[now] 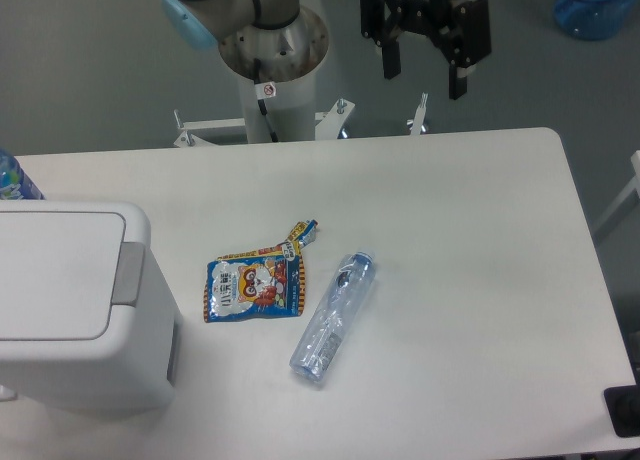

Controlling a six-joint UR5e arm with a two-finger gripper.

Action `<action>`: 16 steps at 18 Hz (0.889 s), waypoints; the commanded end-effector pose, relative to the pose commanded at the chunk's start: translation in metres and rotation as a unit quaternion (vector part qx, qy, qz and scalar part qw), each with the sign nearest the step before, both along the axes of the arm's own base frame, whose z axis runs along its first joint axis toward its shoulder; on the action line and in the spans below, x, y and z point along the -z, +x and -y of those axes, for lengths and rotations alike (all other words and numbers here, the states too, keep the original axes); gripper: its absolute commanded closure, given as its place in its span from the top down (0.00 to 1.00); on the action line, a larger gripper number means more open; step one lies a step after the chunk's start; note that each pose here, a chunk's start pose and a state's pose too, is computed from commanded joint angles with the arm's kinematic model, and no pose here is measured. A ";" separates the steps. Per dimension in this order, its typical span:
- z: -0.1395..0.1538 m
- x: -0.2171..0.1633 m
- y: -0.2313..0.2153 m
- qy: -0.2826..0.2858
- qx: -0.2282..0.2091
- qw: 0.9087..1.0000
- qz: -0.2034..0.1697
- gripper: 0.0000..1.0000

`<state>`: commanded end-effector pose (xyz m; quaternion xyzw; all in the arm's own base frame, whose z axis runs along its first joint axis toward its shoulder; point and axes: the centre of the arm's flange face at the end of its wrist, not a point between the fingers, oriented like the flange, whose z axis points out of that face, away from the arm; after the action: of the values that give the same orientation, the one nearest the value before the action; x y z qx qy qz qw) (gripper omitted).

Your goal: Open the trash can

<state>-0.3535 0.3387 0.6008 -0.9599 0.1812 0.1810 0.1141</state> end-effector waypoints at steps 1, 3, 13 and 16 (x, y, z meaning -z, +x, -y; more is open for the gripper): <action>0.001 0.000 -0.001 0.000 -0.001 1.000 0.000 1.00; 0.000 0.000 0.001 0.001 0.000 1.000 0.000 1.00; -0.016 0.002 0.005 0.064 -0.096 0.993 0.036 1.00; -0.032 0.010 0.012 0.077 -0.123 0.988 0.055 1.00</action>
<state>-0.3413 0.3707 0.5912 -0.9717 0.0408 0.1544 0.1743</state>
